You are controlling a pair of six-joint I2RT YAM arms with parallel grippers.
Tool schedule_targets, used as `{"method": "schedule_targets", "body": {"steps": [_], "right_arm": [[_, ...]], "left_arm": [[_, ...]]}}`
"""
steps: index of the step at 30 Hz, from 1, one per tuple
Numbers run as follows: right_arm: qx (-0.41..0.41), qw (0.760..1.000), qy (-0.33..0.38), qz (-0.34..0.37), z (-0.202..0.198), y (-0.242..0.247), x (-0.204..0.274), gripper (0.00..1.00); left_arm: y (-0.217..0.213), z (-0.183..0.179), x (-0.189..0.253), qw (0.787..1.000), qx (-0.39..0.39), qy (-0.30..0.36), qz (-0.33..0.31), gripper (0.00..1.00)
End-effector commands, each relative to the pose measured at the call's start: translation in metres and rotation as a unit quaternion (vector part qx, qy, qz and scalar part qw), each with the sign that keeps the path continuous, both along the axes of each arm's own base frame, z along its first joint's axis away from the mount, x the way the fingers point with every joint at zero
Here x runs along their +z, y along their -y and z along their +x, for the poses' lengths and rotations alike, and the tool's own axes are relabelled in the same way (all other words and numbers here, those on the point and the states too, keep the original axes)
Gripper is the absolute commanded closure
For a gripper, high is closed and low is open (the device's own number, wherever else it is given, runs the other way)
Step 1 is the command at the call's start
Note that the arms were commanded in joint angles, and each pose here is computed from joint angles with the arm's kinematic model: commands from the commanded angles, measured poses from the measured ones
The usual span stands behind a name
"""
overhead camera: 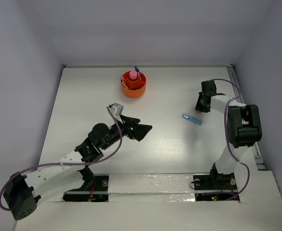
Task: Sort the stationery into containers
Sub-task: Pick up the pen from the center of the board.
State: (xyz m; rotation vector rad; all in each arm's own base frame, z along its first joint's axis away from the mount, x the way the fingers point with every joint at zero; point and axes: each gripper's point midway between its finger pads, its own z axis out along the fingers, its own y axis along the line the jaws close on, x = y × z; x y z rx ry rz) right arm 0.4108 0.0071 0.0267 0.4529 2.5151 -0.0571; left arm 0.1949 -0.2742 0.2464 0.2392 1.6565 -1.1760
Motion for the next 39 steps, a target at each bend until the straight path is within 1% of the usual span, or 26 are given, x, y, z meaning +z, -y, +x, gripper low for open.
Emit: {"method": "schedule_targets", "body": {"steps": [1,4,6,7,8,10,11,12,14,15,17,18,20,21,24,25,26,27,28,30,32,34,36,37,38,39], "right_arm": [[0.009,0.999,0.031,-0.014,0.014,-0.001,0.028,0.86],[0.030,0.997,0.064,-0.010,0.016,-0.016,0.056,0.87],[0.054,0.994,0.098,0.007,0.016,-0.032,0.085,0.90],[0.075,0.991,0.108,0.016,0.014,-0.048,0.095,0.90],[0.098,0.985,0.133,0.041,0.009,-0.065,0.117,0.91],[0.142,0.976,0.144,0.079,-0.003,-0.098,0.135,0.90],[0.194,0.961,0.139,0.140,-0.019,-0.129,0.140,0.90],[0.220,0.947,0.157,0.174,-0.031,-0.147,0.158,0.90],[0.272,0.923,0.148,0.230,-0.055,-0.180,0.165,0.90],[0.301,0.903,0.124,0.282,-0.077,-0.196,0.162,0.90],[0.348,0.857,0.135,0.355,-0.103,-0.219,0.184,0.91],[0.354,0.847,0.117,0.379,-0.119,-0.225,0.185,0.91],[0.357,0.849,0.116,0.372,-0.131,-0.223,0.193,0.91],[0.360,0.845,0.116,0.377,-0.135,-0.224,0.198,0.91],[0.375,0.824,0.116,0.408,-0.150,-0.228,0.218,0.92],[0.375,0.820,0.108,0.418,-0.154,-0.230,0.219,0.93],[0.388,0.807,0.087,0.436,-0.162,-0.234,0.219,0.93],[0.399,0.802,0.079,0.437,-0.169,-0.238,0.220,0.93],[0.403,0.802,0.081,0.432,-0.172,-0.239,0.222,0.93],[0.395,0.813,0.101,0.415,-0.170,-0.233,0.225,0.93],[0.403,0.806,0.099,0.422,-0.174,-0.235,0.228,0.93],[0.410,0.796,0.093,0.434,-0.178,-0.238,0.233,0.93],[0.411,0.798,0.091,0.431,-0.179,-0.237,0.236,0.93],[0.413,0.796,0.091,0.433,-0.180,-0.237,0.239,0.93],[0.414,0.794,0.089,0.436,-0.181,-0.237,0.241,0.93],[0.416,0.790,0.091,0.440,-0.183,-0.238,0.247,0.93]], "left_arm": [[0.002,-0.002,0.011,1.000,-0.008,0.018,-0.022,0.01],[0.004,-0.001,0.008,1.000,-0.007,0.016,-0.023,0.01],[0.006,0.002,0.002,1.000,-0.004,0.009,-0.016,0.01],[0.007,0.003,0.002,1.000,-0.004,0.008,-0.014,0.01],[0.008,0.005,-0.001,1.000,-0.003,0.005,-0.008,0.01],[0.008,0.008,-0.002,1.000,0.002,0.006,0.002,0.01],[0.007,0.010,-0.004,1.000,0.006,0.007,0.009,0.01],[0.005,0.013,-0.005,1.000,0.017,0.008,0.014,0.01],[0.001,0.018,-0.008,0.999,0.032,0.012,0.030,0.01],[-0.001,0.020,-0.009,0.998,0.038,0.015,0.037,0.01],[-0.008,0.027,-0.017,0.996,0.061,0.022,0.057,0.01],[-0.012,0.030,-0.020,0.995,0.075,0.025,0.065,0.01],[-0.018,0.034,-0.029,0.992,0.093,0.025,0.083,0.01],[-0.022,0.038,-0.031,0.990,0.105,0.025,0.087,0.01],[-0.024,0.045,-0.030,0.988,0.125,0.029,0.084,0.01],[-0.024,0.045,-0.026,0.988,0.126,0.033,0.077,0.01],[-0.021,0.046,-0.025,0.989,0.124,0.034,0.071,0.01],[-0.019,0.046,-0.022,0.990,0.122,0.031,0.060,0.01],[-0.018,0.047,-0.015,0.991,0.123,0.035,0.047,0.01],[-0.017,0.051,-0.013,0.990,0.130,0.034,0.041,0.01],[-0.011,0.053,-0.010,0.990,0.125,0.045,0.044,0.03],[-0.006,0.056,-0.003,0.990,0.118,0.063,0.049,0.06],[-0.004,0.059,-0.005,0.989,0.118,0.071,0.053,0.10],[-0.003,0.060,0.000,0.988,0.122,0.082,0.039,0.14],[-0.002,0.062,-0.002,0.988,0.122,0.086,0.042,0.20],[-0.001,0.064,-0.001,0.987,0.125,0.089,0.041,0.30]]}}
